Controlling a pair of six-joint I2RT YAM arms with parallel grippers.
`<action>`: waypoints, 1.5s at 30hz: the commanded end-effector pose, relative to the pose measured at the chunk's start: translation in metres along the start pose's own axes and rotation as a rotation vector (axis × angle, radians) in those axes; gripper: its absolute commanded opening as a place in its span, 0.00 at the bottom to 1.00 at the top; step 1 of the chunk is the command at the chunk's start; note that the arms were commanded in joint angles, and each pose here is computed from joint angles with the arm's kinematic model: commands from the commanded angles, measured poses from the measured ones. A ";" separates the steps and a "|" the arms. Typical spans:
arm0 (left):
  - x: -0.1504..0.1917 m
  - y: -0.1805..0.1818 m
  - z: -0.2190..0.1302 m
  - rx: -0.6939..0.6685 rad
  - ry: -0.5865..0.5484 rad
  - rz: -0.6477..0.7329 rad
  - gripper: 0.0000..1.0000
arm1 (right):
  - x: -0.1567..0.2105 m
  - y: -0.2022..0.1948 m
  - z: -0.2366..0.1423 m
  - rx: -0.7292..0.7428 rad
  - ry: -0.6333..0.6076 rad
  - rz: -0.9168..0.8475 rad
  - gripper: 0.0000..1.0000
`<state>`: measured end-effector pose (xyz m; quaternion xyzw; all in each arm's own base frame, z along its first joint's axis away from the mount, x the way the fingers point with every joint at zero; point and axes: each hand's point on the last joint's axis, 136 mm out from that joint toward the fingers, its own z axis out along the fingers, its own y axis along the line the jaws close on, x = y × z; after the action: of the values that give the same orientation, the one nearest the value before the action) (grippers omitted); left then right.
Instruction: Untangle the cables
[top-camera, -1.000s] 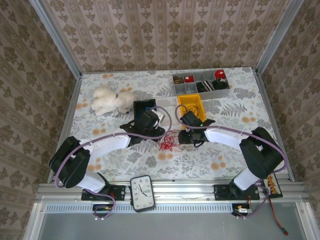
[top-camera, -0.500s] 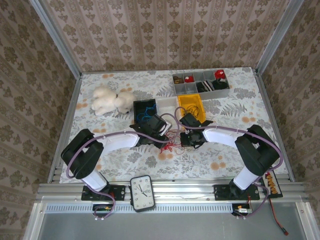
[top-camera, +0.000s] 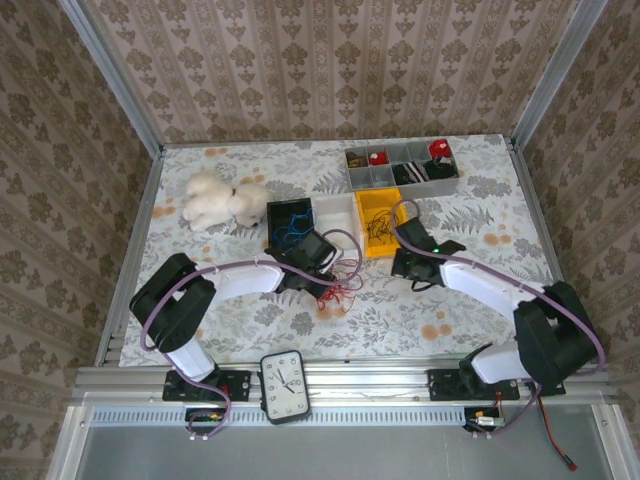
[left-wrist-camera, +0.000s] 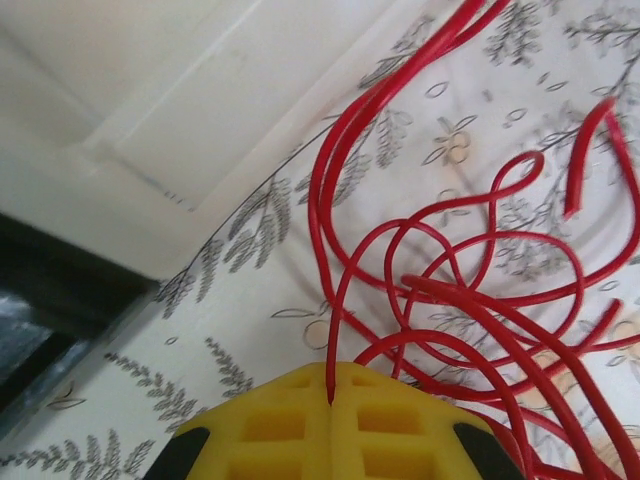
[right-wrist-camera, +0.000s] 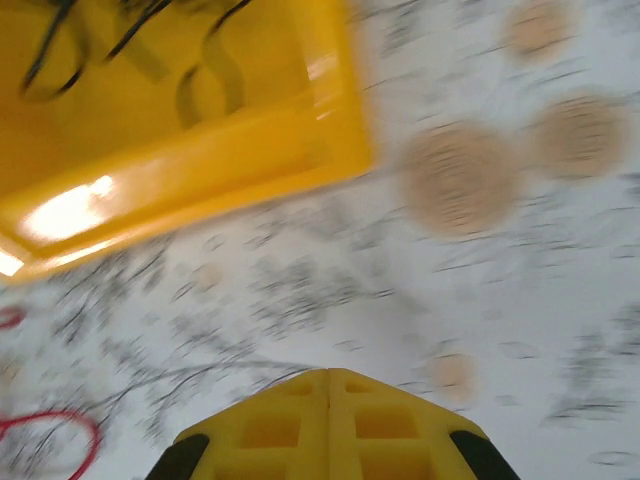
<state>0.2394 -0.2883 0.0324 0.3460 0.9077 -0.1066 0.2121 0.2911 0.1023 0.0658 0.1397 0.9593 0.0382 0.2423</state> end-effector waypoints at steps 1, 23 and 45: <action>0.007 0.004 -0.010 -0.009 -0.005 -0.017 0.00 | -0.006 -0.002 -0.010 -0.033 -0.040 -0.008 0.04; 0.001 -0.001 -0.018 0.030 -0.075 -0.011 0.00 | 0.122 0.118 0.008 -0.316 0.337 -0.601 0.48; 0.029 0.051 -0.033 -0.085 -0.098 -0.240 0.00 | 0.044 -0.042 0.007 0.133 0.075 0.084 0.00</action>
<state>0.2394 -0.2793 0.0698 0.2830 0.8965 -0.1965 0.2786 0.2801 0.1654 0.0635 0.0749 0.9608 0.1370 0.2292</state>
